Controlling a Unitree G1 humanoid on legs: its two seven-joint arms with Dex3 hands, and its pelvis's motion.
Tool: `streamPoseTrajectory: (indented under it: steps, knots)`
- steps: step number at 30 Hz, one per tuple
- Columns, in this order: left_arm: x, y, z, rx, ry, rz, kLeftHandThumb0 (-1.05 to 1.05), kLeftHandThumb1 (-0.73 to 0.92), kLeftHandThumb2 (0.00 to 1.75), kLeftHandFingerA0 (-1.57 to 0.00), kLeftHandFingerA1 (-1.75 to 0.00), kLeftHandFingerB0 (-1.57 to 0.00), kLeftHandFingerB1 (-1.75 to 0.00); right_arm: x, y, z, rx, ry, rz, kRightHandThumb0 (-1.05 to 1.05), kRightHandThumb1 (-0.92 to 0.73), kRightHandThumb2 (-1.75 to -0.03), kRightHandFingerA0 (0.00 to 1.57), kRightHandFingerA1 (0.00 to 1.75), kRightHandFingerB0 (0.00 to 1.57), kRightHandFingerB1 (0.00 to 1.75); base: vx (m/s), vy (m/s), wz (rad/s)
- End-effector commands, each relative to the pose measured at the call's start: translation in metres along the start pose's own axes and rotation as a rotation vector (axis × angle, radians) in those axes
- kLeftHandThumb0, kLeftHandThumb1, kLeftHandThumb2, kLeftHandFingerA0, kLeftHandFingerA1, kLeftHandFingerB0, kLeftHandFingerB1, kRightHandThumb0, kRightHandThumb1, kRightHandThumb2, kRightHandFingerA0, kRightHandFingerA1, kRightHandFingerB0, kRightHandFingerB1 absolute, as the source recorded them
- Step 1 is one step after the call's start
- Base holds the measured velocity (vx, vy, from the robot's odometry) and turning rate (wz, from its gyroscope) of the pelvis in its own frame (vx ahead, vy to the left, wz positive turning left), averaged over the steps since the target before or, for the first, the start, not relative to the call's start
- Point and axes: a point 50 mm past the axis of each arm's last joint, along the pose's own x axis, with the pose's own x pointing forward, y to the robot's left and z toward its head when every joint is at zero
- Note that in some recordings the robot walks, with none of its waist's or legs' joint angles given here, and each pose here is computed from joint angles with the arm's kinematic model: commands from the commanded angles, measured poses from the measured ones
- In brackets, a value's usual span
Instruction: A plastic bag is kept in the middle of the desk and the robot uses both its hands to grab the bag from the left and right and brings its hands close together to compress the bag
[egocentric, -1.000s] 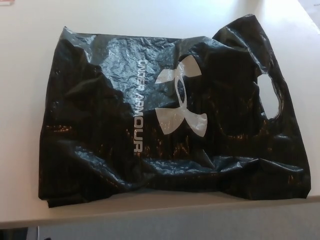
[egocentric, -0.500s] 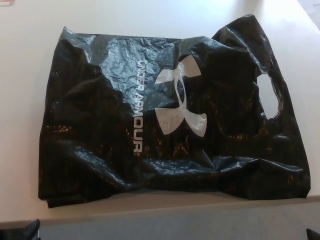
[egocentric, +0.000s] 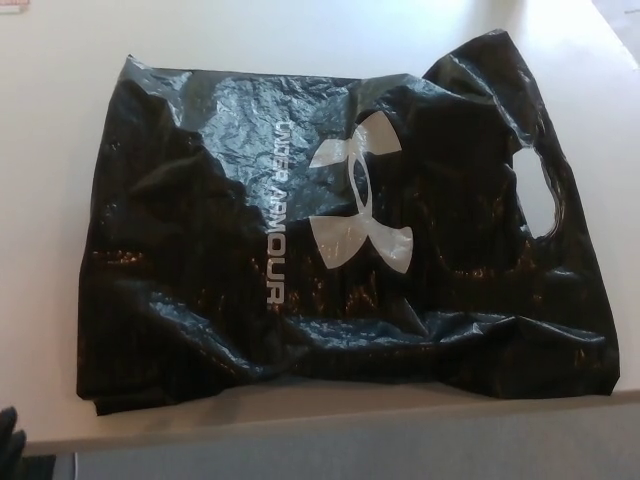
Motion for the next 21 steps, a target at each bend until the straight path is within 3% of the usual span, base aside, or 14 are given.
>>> streamPoseTrajectory:
  steps: [1, 3, 4, 5, 7, 8, 13, 14, 15, 16, 17, 18, 19, 21]
  knots:
    - [0.026, 0.061, 0.045, 0.069, -0.430, 0.267, -0.69, 0.76, 1.01, -0.22, -0.45, -0.16, -0.42, 0.036, -0.067, 0.043, -0.096, -0.338, -0.217, -0.33, -0.63, -1.15, 0.00, 0.48, 0.00, 0.46, 0.00, 0.000, 0.00]
    - [0.029, 0.074, 0.052, 0.075, -0.442, 0.289, -0.69, 0.75, 1.01, -0.21, -0.45, -0.15, -0.42, 0.045, -0.079, 0.049, -0.112, -0.393, -0.249, -0.32, -0.64, -1.16, 0.00, 0.48, 0.00, 0.46, 0.00, 0.000, 0.00]
    - [0.032, 0.079, 0.055, 0.083, -0.461, 0.305, -0.67, 0.92, 0.70, -0.27, -0.32, -0.18, -0.28, 0.050, -0.086, 0.052, -0.115, -0.422, -0.271, -0.60, -0.90, -0.68, 0.18, 0.33, 0.17, 0.30, 0.00, 0.000, 0.00]
    - [0.036, 0.087, 0.060, 0.107, -0.489, 0.340, -0.67, 0.92, 0.70, -0.27, -0.33, -0.20, -0.28, 0.058, -0.095, 0.056, -0.125, -0.445, -0.300, -0.32, -0.63, -1.15, 0.00, 0.48, 0.00, 0.47, 0.00, 0.000, 0.00]
    - [0.042, 0.096, 0.067, 0.137, -0.536, 0.386, -0.66, 0.92, 0.69, -0.29, -0.33, -0.21, -0.28, 0.069, -0.105, 0.060, -0.152, -0.483, -0.339, -0.32, -0.63, -1.15, 0.00, 0.48, 0.00, 0.47, 0.00, 0.000, 0.00]
    - [0.048, 0.103, 0.072, 0.144, -0.563, 0.415, -0.67, 0.92, 0.70, -0.28, -0.33, -0.21, -0.28, 0.078, -0.110, 0.066, -0.158, -0.506, -0.385, -0.64, -0.91, -0.66, 0.21, 0.30, 0.21, 0.30, 0.00, 0.000, 0.00]
    - [0.081, 0.131, 0.105, 0.188, -0.712, 0.493, -0.69, 0.92, 0.70, -0.30, -0.34, -0.23, -0.29, 0.119, -0.136, 0.090, -0.137, -0.571, -0.469, -0.65, -0.89, -0.67, 0.19, 0.31, 0.19, 0.30, 0.00, 0.000, 0.00]
    - [0.089, 0.136, 0.110, 0.208, -0.727, 0.516, -0.69, 0.92, 0.71, -0.34, -0.35, -0.23, -0.29, 0.128, -0.141, 0.095, -0.148, -0.581, -0.481, -0.33, -0.60, -1.15, 0.00, 0.49, 0.00, 0.47, 0.00, 0.000, 0.00]
    - [0.097, 0.142, 0.116, 0.229, -0.739, 0.545, -0.69, 0.92, 0.71, -0.34, -0.35, -0.23, -0.29, 0.137, -0.146, 0.101, -0.162, -0.590, -0.496, -0.33, -0.60, -1.15, 0.00, 0.49, 0.00, 0.47, 0.00, 0.000, 0.00]
    - [0.104, 0.148, 0.120, 0.248, -0.738, 0.567, -0.70, 0.77, 1.05, -0.27, -0.48, -0.19, -0.43, 0.146, -0.152, 0.107, -0.177, -0.601, -0.504, -0.65, -0.92, -0.68, 0.18, 0.31, 0.18, 0.30, 0.00, 0.000, 0.00]
    - [0.112, 0.153, 0.123, 0.272, -0.733, 0.575, -0.70, 0.92, 0.75, -0.32, -0.37, -0.19, -0.30, 0.156, -0.156, 0.111, -0.168, -0.606, -0.515, -0.64, -0.91, -0.68, 0.20, 0.31, 0.20, 0.31, 0.00, 0.000, 0.00]
    - [0.118, 0.157, 0.125, 0.283, -0.732, 0.588, -0.69, 0.80, 1.07, -0.26, -0.48, -0.18, -0.44, 0.164, -0.160, 0.115, -0.161, -0.610, -0.524, -0.65, -0.90, -0.67, 0.22, 0.32, 0.20, 0.31, 0.00, 0.000, 0.00]
    - [0.122, 0.160, 0.126, 0.285, -0.734, 0.601, -0.69, 0.80, 1.07, -0.26, -0.48, -0.18, -0.44, 0.168, -0.162, 0.117, -0.157, -0.612, -0.531, -0.65, -0.90, -0.67, 0.22, 0.32, 0.20, 0.31, 0.00, 0.000, 0.00]
    - [0.144, 0.174, 0.129, 0.262, -0.697, 0.656, -0.67, 0.92, 0.73, -0.34, -0.38, -0.24, -0.31, 0.193, -0.171, 0.126, -0.127, -0.598, -0.585, -0.62, -0.88, -0.66, 0.28, 0.35, 0.24, 0.33, 0.00, 0.000, 0.00]
